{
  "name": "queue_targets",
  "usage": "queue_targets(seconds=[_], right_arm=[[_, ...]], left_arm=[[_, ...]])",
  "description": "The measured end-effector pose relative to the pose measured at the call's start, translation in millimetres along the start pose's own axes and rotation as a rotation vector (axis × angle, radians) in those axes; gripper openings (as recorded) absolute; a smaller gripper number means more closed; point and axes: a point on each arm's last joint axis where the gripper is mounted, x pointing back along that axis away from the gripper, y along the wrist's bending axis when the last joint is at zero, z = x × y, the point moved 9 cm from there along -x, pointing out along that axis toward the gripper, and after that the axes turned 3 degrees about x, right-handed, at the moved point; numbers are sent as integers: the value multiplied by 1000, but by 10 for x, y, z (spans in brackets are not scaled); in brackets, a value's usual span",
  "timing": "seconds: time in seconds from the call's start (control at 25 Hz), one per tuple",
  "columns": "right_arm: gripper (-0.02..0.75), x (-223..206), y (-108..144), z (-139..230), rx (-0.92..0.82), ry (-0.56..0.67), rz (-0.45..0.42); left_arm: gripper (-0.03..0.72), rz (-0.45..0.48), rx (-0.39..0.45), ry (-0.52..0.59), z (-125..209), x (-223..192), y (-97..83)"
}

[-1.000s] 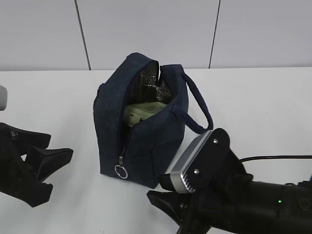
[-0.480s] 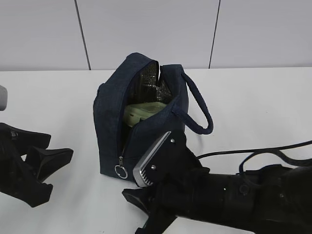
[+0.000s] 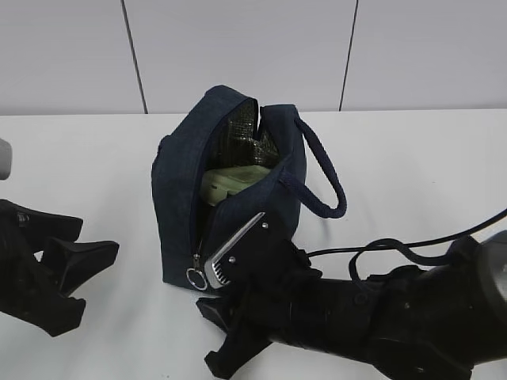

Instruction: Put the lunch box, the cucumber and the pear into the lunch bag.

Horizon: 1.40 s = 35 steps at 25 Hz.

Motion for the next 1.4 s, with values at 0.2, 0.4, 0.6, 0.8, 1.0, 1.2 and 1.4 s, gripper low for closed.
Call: queue_targets(seconds=[0.2, 0.4, 0.6, 0.8, 1.0, 1.2, 1.4], right_arm=[[265, -16, -36, -49, -6, -15, 18], [265, -100, -55, -111, -1, -22, 21], [265, -127, -57, -51, -1, 10, 21], [244, -127, -57, -40, 0, 17, 21], [184, -129, -57, -31, 0, 20, 21], [179, -129, -57, -42, 0, 14, 21], [179, -138, -60, -71, 1, 5, 22]], left_arm=[[342, 0, 0, 0, 0, 0, 0], [342, 0, 0, 0, 0, 0, 0], [342, 0, 0, 0, 0, 0, 0], [342, 0, 0, 0, 0, 0, 0], [342, 0, 0, 0, 0, 0, 0], [342, 0, 0, 0, 0, 0, 0], [342, 0, 0, 0, 0, 0, 0]])
